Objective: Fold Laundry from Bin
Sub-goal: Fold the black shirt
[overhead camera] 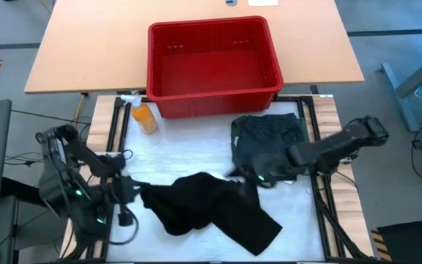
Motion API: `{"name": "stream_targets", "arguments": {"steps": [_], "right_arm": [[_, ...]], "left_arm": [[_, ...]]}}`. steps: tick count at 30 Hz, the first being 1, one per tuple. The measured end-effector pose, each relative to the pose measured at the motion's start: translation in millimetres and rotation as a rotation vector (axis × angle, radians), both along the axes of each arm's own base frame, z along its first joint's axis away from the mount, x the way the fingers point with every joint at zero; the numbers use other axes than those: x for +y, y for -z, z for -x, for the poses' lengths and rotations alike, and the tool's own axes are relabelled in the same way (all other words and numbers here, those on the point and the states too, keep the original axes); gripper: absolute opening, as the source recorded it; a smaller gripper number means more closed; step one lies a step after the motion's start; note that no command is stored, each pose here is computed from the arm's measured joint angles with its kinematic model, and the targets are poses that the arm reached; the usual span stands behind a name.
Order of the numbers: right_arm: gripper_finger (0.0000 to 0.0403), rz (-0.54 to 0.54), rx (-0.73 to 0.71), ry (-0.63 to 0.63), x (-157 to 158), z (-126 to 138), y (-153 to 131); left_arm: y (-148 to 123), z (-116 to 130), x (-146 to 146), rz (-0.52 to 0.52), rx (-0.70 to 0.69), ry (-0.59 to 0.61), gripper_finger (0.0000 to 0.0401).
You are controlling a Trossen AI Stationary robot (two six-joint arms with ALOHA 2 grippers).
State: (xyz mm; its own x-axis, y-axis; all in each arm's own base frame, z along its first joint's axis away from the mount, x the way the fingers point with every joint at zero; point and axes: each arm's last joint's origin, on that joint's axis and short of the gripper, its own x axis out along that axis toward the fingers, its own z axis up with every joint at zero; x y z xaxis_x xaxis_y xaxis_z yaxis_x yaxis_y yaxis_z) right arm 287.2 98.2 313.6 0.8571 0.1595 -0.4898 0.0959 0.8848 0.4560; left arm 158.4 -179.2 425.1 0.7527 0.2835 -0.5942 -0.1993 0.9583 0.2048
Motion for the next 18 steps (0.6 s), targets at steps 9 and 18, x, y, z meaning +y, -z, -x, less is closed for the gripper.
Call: {"name": "stream_targets", "arguments": {"steps": [9,18], "right_arm": [[0.0229,0.082,0.419,0.150,72.1,49.4,56.5],[0.0225,0.197,0.513,0.407,86.1,19.9,134.1]], "left_arm": [[22.0,29.5,32.6,0.059,-0.028,-0.075,0.0000],[48.4,38.6,45.2,0.132,-0.050,-0.096,0.0000]]}}
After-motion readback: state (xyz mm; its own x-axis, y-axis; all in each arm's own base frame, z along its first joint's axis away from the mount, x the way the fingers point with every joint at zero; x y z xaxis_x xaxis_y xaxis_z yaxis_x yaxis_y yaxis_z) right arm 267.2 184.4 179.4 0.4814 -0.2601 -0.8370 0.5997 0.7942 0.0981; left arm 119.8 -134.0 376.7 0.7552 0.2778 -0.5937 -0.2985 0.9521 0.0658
